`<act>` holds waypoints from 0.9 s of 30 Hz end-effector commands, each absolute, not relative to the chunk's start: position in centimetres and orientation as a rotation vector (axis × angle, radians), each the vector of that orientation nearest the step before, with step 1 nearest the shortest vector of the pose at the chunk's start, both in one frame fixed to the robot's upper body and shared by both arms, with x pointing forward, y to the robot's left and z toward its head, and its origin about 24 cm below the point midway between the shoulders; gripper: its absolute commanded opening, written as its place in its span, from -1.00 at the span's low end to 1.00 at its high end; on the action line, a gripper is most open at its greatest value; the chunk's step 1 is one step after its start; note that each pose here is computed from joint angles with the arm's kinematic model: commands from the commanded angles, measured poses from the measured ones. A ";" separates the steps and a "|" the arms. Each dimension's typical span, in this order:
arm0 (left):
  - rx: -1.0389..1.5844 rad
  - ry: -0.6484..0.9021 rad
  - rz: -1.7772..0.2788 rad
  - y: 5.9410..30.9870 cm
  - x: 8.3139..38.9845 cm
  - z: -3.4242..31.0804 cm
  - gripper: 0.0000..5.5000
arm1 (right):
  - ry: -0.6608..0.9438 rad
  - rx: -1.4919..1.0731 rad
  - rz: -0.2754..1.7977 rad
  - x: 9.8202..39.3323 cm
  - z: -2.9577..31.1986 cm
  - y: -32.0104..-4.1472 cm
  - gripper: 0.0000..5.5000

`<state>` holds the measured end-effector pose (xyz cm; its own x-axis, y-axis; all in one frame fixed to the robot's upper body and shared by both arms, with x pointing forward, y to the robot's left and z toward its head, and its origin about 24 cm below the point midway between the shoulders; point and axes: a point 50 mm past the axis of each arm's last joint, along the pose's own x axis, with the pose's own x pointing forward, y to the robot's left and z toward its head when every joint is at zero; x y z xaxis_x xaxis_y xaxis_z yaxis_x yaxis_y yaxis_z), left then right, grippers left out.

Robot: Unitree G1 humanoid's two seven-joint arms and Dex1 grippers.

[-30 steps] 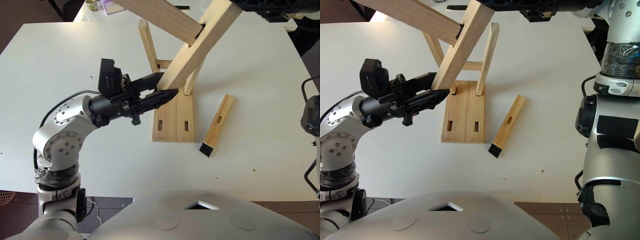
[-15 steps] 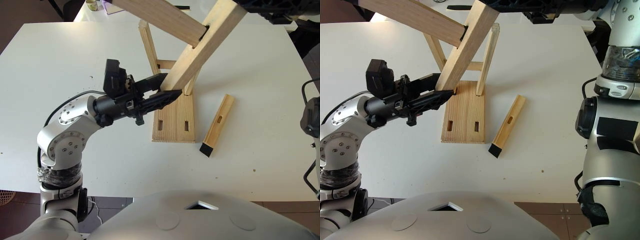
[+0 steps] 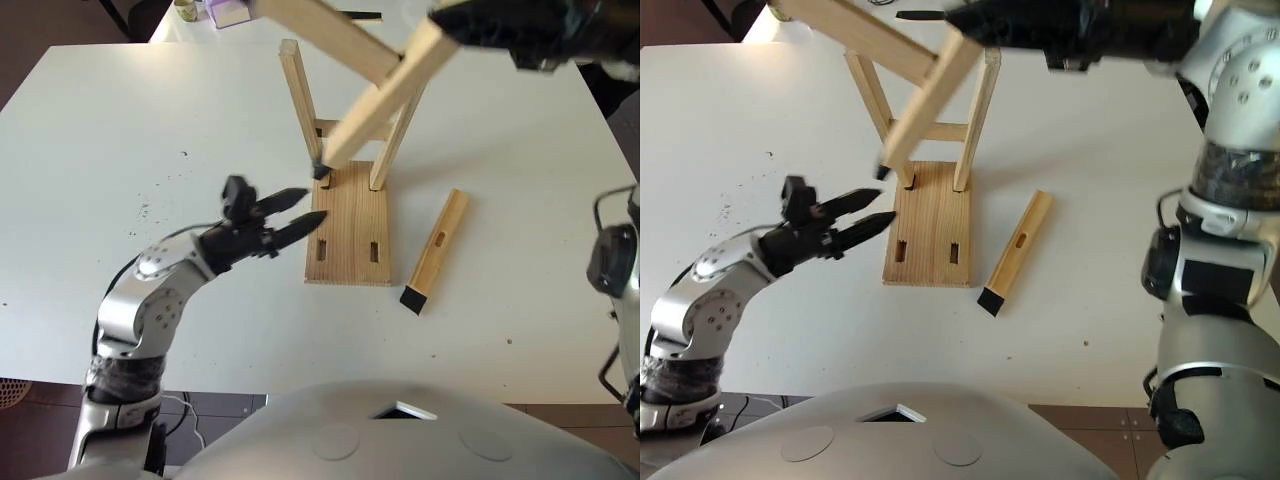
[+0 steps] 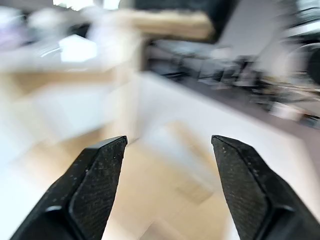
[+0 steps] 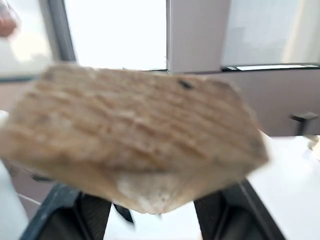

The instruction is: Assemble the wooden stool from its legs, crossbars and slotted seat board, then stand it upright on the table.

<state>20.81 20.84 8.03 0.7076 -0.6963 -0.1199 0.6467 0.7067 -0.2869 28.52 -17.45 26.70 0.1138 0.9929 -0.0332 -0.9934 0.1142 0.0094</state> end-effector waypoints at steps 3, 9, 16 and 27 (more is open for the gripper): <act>-0.328 0.121 -0.159 25.0 19.8 7.5 0.14 | 0.100 -0.186 1.365 25.2 22.3 -18.3 -0.27; -0.546 -0.073 0.098 24.3 23.2 10.7 0.14 | 0.194 -0.202 1.386 24.3 19.7 -18.6 -0.27; -0.578 -0.087 0.205 24.4 23.8 10.6 0.14 | 0.218 -0.193 1.436 24.3 19.6 -18.8 -0.27; -0.570 -0.084 0.207 24.0 23.8 10.3 0.14 | 0.251 -0.193 1.510 23.2 19.4 -18.5 -0.27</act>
